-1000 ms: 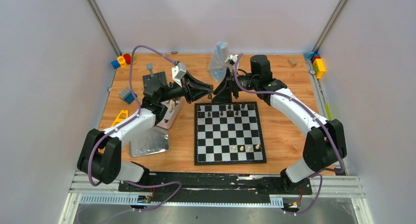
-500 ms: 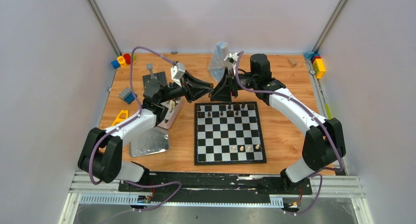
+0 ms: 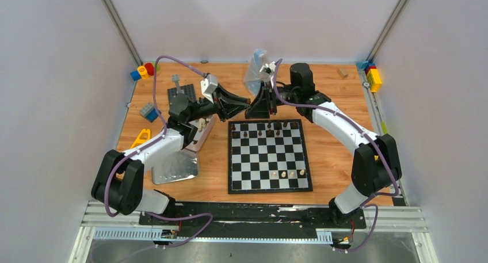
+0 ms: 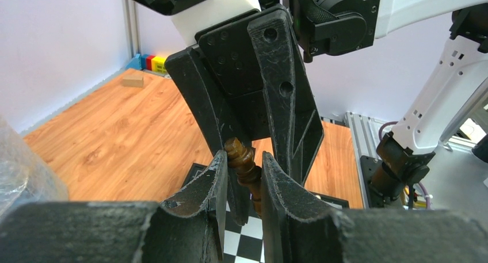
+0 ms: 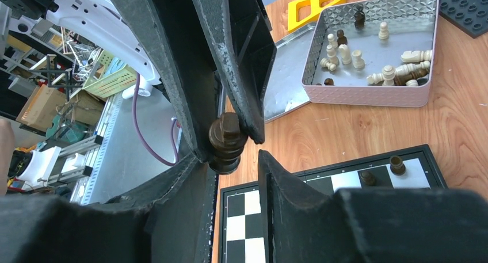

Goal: Set up the chess pieces on the board
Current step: Place the chess piece on the chessboard.

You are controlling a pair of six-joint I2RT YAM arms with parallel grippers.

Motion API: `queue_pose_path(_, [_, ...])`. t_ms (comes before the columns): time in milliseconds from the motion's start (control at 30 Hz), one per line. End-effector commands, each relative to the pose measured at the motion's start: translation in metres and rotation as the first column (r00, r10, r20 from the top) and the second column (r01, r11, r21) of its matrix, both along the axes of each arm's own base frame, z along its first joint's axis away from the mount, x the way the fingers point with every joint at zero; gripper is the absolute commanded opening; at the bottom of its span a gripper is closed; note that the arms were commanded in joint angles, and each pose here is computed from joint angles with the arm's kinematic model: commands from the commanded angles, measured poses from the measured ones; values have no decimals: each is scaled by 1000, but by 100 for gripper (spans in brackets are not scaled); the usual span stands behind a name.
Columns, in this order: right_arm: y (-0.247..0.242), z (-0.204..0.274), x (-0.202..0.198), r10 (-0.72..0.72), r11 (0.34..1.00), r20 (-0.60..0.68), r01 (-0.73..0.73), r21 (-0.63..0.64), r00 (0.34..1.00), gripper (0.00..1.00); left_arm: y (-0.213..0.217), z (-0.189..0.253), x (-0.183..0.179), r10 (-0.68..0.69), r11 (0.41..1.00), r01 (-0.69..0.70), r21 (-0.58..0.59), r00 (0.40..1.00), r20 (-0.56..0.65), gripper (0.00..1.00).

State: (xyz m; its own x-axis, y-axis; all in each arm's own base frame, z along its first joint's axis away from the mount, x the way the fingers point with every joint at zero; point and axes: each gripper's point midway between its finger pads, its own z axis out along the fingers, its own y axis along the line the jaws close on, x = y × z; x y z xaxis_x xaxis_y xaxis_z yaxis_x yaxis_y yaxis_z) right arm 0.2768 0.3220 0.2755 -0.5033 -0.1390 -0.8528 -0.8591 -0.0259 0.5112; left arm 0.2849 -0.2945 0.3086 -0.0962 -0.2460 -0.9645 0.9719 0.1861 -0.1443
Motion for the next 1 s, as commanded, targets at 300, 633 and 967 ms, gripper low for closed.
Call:
queue_pose_path(300, [5, 22, 0, 47, 998, 61, -50, 47, 997, 27, 0, 5, -3, 7, 1000, -6, -12, 998, 65, 14])
queue_pose_path(633, [1, 11, 6, -11, 1000, 101, 11, 0, 995, 8, 1, 7, -8, -1, 1000, 1, 2, 996, 86, 24])
queue_pose_path(967, [-16, -1, 2, -58, 995, 298, 81, -64, 953, 1, -3, -1, -2, -61, 975, 55, 214, 998, 22, 59])
